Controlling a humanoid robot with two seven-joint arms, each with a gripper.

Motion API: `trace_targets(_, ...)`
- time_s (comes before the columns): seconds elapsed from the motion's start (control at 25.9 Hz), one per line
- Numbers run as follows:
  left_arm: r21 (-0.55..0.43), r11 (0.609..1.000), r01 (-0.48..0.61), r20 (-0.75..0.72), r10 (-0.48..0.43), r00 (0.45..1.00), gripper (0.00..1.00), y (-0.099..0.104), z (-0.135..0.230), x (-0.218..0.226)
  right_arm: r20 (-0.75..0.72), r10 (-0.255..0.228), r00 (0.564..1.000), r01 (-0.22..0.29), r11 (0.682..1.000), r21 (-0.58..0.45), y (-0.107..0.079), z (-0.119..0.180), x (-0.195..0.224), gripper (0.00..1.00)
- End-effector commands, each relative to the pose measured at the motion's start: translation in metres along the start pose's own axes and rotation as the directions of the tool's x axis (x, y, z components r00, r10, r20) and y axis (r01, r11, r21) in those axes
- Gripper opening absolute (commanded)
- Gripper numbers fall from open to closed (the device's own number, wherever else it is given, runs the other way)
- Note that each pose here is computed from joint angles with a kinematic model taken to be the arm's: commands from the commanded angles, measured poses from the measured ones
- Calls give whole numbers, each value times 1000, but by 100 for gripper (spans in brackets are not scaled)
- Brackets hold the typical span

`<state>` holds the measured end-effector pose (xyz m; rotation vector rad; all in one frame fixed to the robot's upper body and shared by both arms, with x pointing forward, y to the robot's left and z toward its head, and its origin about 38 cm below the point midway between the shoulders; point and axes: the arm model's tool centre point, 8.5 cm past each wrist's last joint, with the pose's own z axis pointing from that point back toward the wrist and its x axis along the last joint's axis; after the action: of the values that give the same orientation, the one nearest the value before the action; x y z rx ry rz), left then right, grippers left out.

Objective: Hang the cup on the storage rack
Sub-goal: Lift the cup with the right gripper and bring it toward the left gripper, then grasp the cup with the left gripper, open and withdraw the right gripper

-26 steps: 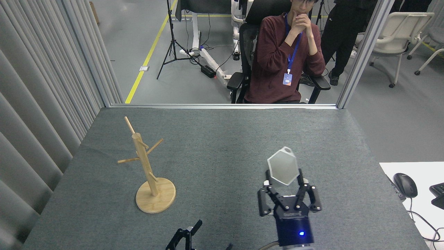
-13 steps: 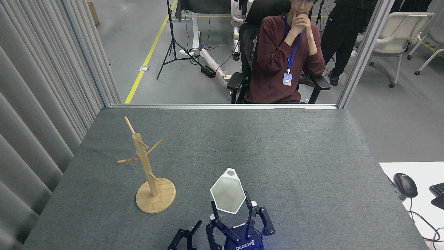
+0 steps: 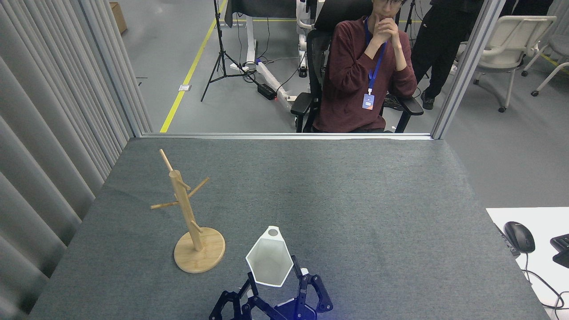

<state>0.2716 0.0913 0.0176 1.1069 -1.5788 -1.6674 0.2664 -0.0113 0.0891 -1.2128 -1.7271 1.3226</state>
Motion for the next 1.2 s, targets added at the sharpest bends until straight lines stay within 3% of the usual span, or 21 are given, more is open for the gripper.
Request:
trace_targets(0.0, 6, 1000, -4, -10, 4, 1000, 99, 2, 0, -3, 5, 0, 1000, 0, 1000, 10, 3, 3, 2, 39)
trace_targets(0.23, 5, 1000, -4, -38, 4, 999, 100, 2, 0, -14, 22, -4, 1000, 4, 1000, 15, 6, 13, 8, 39)
trace_targets(0.7, 73, 997, -34, -29, 37, 999, 99, 21, -11, -25, 60, 7, 998, -8, 1000, 22, 11, 26, 19, 39)
trace_targets(0.73, 71, 997, -31, -21, 33, 999, 89, 21, -10, -24, 60, 6, 998, -7, 1000, 24, 12, 27, 19, 39)
trace_targets(0.81, 73, 997, -23, -9, 24, 1000, 40, 23, -10, -23, 60, 6, 998, -7, 1000, 22, 11, 27, 19, 41)
trace_targets(0.85, 74, 997, -21, -7, 22, 1000, 21, 23, -10, -23, 60, 6, 998, -7, 1000, 22, 11, 27, 19, 41)
trace_targets(1.04, 82, 996, -25, 17, 23, 1000, 10, 25, -11, -22, 59, 4, 998, -5, 1000, 22, 12, 27, 19, 44)
trace_targets(1.08, 82, 996, -26, 17, 25, 1000, 10, 25, -11, -22, 58, 5, 998, -6, 1000, 23, 12, 27, 19, 50)
trace_targets(1.12, 83, 996, -25, 17, 24, 1000, 10, 25, -12, -22, 57, 3, 998, -5, 1000, 23, 12, 27, 19, 63)
trace_targets(1.16, 82, 996, -26, 17, 24, 1000, 10, 25, -12, -22, 55, 3, 998, -4, 1000, 19, 12, 27, 18, 81)
